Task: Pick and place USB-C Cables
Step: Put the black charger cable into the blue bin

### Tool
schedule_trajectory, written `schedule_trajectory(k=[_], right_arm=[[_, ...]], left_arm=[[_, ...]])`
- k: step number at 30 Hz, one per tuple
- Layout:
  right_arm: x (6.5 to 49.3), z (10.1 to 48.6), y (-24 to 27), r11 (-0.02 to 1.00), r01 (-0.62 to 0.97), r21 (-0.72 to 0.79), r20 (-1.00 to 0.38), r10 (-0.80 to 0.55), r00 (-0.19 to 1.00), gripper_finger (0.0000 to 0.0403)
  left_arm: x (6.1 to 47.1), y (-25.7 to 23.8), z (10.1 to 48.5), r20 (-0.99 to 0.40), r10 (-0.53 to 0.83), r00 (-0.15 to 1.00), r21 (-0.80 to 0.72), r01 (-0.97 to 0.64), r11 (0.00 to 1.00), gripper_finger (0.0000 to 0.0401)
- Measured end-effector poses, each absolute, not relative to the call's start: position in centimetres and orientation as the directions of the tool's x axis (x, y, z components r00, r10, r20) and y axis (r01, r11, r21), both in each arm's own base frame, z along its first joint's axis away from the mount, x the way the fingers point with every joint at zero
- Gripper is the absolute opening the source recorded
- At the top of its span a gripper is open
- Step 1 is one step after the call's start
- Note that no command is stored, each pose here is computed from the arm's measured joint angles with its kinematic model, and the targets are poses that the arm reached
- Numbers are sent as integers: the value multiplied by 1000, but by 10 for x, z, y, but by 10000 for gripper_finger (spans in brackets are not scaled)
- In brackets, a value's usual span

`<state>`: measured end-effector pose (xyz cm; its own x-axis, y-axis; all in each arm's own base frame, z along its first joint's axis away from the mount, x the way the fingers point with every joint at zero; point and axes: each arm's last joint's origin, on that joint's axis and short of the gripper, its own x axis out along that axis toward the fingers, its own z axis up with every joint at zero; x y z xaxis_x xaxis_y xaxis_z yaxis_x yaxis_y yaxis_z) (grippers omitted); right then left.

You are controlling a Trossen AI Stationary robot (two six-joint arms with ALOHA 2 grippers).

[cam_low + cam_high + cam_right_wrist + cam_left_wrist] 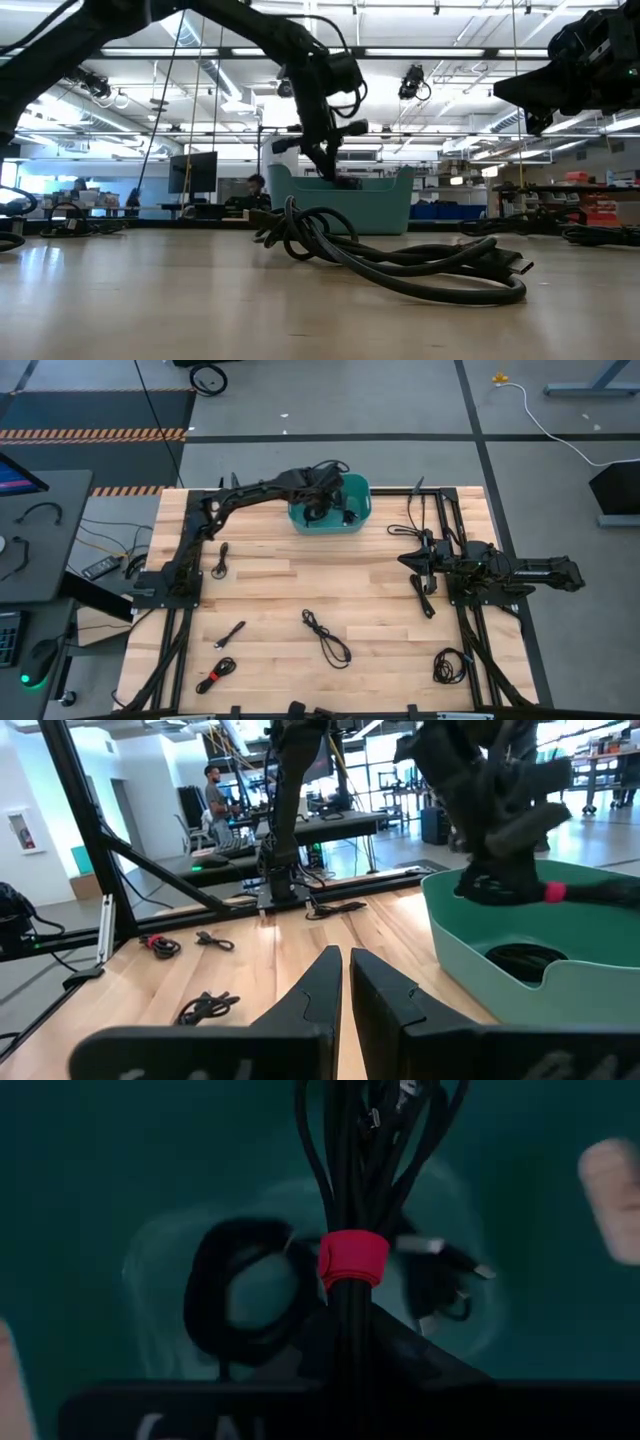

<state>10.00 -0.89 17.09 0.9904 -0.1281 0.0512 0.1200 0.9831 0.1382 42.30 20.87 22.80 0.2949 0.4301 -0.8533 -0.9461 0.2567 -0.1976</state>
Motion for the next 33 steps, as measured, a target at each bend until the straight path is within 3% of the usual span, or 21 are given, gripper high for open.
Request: schedule_trajectory(k=[10,17,21,25,29,33], right_arm=[[100,172,-9,983,118,139,61,-128,990,30],[100,173,-9,983,120,139,71,-131,989,30],[100,173,-9,983,120,140,73,-131,989,30],[100,173,-9,983,120,139,73,-131,989,30],[100,173,-9,983,120,139,73,-131,989,30],[100,173,-9,983,120,139,73,-131,989,30]], left_arm=[[430,211,205,-868,417,269,-176,-953,248,73],[431,209,204,-881,370,294,-166,-925,341,141],[431,204,211,-886,322,334,-177,-885,431,198],[424,195,241,-873,248,420,-224,-797,561,242],[411,168,282,-861,235,451,-167,-688,707,260],[397,118,324,-842,274,465,-16,-530,848,259]])
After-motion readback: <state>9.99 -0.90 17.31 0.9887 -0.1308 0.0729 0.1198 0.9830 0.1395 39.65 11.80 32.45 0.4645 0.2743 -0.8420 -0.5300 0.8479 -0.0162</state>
